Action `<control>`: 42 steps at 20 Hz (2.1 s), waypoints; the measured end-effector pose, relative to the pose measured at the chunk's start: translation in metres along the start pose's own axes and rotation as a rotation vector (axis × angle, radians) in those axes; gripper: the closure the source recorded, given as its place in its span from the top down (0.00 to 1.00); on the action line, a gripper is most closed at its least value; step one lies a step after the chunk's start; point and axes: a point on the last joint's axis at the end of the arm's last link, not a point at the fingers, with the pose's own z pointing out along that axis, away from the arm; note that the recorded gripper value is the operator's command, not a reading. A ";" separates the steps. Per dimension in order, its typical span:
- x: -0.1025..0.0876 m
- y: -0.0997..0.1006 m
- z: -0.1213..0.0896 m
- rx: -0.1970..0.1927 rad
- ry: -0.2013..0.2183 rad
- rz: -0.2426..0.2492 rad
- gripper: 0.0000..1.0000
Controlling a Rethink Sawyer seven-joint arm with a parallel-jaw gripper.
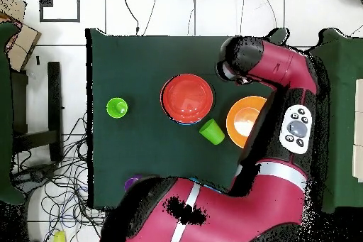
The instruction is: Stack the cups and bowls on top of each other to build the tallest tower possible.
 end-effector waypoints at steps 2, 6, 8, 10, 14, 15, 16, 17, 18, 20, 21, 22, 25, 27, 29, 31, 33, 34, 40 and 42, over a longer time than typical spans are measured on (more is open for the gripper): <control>0.002 0.000 0.001 0.000 0.005 -0.001 1.00; 0.005 0.000 0.003 0.001 0.013 -0.002 1.00; 0.008 0.000 0.006 0.003 0.019 -0.003 1.00; 0.009 -0.001 0.007 0.004 0.022 -0.004 1.00; 0.012 -0.002 0.009 0.007 0.028 -0.004 1.00; 0.013 -0.002 0.010 0.008 0.031 -0.004 1.00; 0.013 -0.002 0.010 0.009 0.032 -0.004 1.00; 0.014 -0.003 0.011 0.010 0.034 -0.004 1.00; 0.015 -0.003 0.011 0.012 0.036 -0.004 1.00; 0.016 -0.004 0.013 0.014 0.039 -0.004 1.00; 0.019 -0.007 0.016 0.020 0.047 -0.004 1.00; 0.020 -0.007 0.017 0.022 0.050 -0.004 1.00; 0.023 -0.010 0.020 0.028 0.057 -0.004 1.00; 0.025 -0.011 0.021 0.031 0.061 -0.004 1.00; 0.027 -0.014 0.025 0.038 0.061 -0.009 1.00; 0.028 -0.016 0.028 0.044 0.058 -0.014 1.00; 0.030 -0.019 0.031 0.051 0.055 -0.020 1.00; 0.030 -0.020 0.032 0.054 0.054 -0.023 1.00; 0.033 -0.028 0.040 0.080 0.048 -0.043 1.00; 0.033 -0.030 0.041 0.086 0.047 -0.048 1.00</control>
